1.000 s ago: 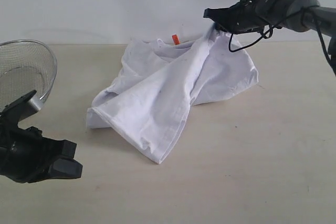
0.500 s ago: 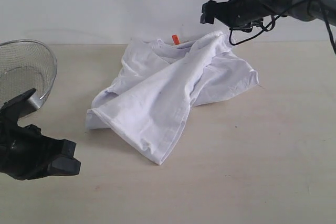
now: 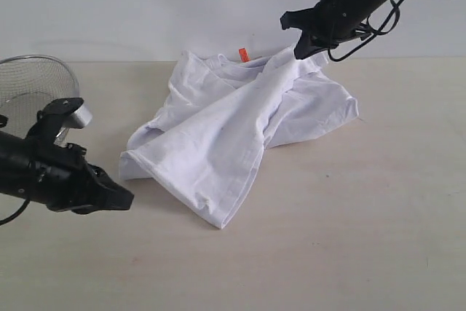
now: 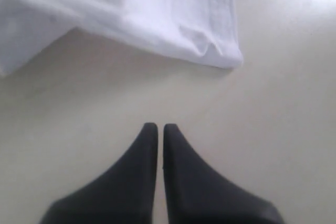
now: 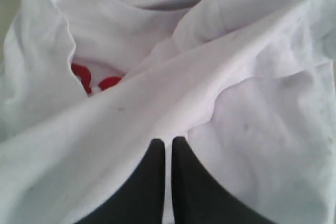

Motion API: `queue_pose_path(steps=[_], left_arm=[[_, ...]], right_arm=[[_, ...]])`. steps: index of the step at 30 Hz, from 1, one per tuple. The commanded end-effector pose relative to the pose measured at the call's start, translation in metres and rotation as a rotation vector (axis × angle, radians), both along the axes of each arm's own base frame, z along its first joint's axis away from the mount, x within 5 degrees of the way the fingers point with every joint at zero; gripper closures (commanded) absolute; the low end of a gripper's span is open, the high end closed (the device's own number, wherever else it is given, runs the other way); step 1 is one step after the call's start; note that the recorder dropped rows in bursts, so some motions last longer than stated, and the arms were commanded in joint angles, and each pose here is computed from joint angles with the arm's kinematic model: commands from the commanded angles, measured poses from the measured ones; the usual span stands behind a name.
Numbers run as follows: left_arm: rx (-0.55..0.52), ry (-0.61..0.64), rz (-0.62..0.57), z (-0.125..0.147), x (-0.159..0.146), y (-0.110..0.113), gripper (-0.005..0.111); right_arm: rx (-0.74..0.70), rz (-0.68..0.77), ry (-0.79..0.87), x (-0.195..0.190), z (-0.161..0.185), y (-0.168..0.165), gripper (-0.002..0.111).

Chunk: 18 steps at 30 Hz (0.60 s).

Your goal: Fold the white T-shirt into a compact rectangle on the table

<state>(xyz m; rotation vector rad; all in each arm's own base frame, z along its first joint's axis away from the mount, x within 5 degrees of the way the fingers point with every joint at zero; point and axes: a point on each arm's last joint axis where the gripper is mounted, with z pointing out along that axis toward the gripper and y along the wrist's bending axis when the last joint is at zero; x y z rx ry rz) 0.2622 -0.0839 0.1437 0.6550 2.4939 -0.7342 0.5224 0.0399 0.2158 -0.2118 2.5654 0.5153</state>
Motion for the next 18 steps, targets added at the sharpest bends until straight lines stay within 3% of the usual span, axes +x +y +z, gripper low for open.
queue_pose_path(steps=[1, 5, 11, 13, 18], left_arm=[[0.001, -0.123, -0.149, -0.0028, 0.0068, -0.013, 0.102], [0.026, -0.116, -0.157, -0.0093, 0.0089, -0.0131, 0.099], [0.064, -0.135, -0.152, -0.0119, 0.0111, -0.0105, 0.056], [0.06, -0.15, -0.151, -0.0112, 0.0121, -0.0109, 0.048], [0.082, -0.257, -0.237, -0.0092, 0.0129, -0.0202, 0.046]], right_arm=[[-0.039, 0.072, 0.04, -0.0067, 0.0016, -0.0048, 0.109], [-0.077, 0.085, 0.061, -0.0087, -0.0005, -0.0073, 0.109], [-0.08, 0.08, 0.051, -0.0078, -0.0002, -0.0077, 0.109], [-0.081, 0.074, 0.039, -0.0066, 0.0002, -0.008, 0.109], [-0.082, 0.068, 0.027, -0.0055, 0.0006, -0.0082, 0.109]])
